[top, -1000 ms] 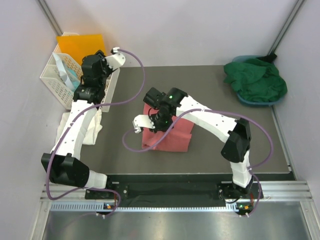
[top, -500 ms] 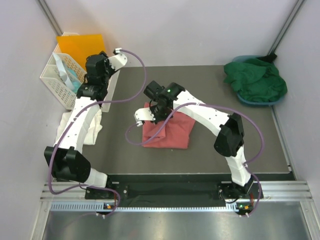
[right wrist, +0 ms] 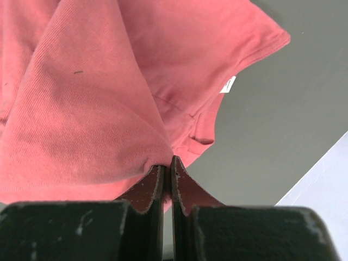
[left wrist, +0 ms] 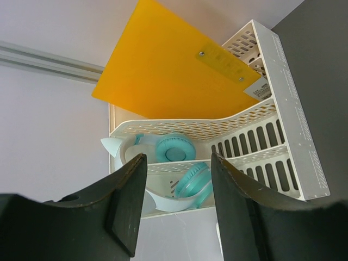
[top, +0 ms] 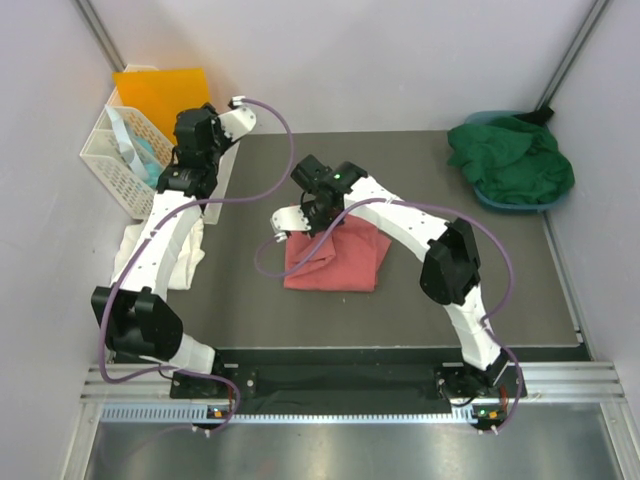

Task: Fold and stack the t-shirts
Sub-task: Fold the long partially folded tshirt into a neat square

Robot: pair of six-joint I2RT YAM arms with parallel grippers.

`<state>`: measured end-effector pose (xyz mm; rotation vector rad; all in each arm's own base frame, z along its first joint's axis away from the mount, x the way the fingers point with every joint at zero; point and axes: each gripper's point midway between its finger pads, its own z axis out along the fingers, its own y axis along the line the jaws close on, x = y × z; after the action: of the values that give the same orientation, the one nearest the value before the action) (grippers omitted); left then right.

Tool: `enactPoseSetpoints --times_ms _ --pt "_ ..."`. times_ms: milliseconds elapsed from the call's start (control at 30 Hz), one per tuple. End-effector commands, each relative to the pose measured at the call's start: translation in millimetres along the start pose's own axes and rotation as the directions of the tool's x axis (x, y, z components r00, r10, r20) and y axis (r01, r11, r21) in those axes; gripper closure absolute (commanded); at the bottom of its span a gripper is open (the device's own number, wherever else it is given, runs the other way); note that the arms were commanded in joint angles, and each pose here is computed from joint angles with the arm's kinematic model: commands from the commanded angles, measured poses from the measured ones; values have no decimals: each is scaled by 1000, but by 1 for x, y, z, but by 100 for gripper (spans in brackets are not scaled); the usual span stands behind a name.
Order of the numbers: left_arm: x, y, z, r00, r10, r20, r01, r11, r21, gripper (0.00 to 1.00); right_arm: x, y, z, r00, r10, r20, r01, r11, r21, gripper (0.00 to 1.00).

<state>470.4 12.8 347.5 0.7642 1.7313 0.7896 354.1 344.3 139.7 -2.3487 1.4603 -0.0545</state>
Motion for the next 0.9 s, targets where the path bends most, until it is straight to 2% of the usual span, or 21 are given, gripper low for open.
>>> enactPoseSetpoints --times_ms 0,133,233,333,433,533,600,700,733,800,833,867 --pt "-15 19 -2 998 -48 35 50 997 -64 44 -3 -38 -6 999 -14 35 10 992 126 100" --pt "-14 15 1 998 -53 30 54 997 -57 44 3 -47 6 1000 6 24 -9 988 153 100" --pt "-14 11 3 998 -51 25 53 997 -52 45 18 -60 19 998 56 -32 -47 975 219 72" --pt "-13 8 4 998 -54 19 55 997 -49 45 32 -79 25 989 138 -59 -110 934 339 61" --pt "-10 4 5 998 -56 14 57 998 -42 45 42 -103 14 976 213 -40 -168 861 479 57" --pt "-9 0 7 998 -56 11 56 998 -33 45 43 -116 -1 971 240 -4 -201 822 533 57" --pt "-10 0 6 998 -59 12 59 998 -34 45 41 -108 -8 974 225 26 -209 849 485 59" --pt "-11 1 4 998 -56 18 57 998 -37 45 36 -89 -16 971 219 92 -238 891 386 68" --pt "-10 1 5 998 -53 16 54 998 -39 45 36 -84 -16 971 219 99 -240 900 363 76" --pt "-10 1 4 999 -51 16 51 998 -37 45 26 -53 -9 973 191 132 -217 951 219 85" --pt "-9 -1 4 999 -49 15 50 998 -32 45 22 -43 -7 968 200 149 -224 960 171 95" --pt "-7 -4 4 999 -45 11 45 999 -22 45 15 -26 -2 960 211 182 -229 969 87 99"
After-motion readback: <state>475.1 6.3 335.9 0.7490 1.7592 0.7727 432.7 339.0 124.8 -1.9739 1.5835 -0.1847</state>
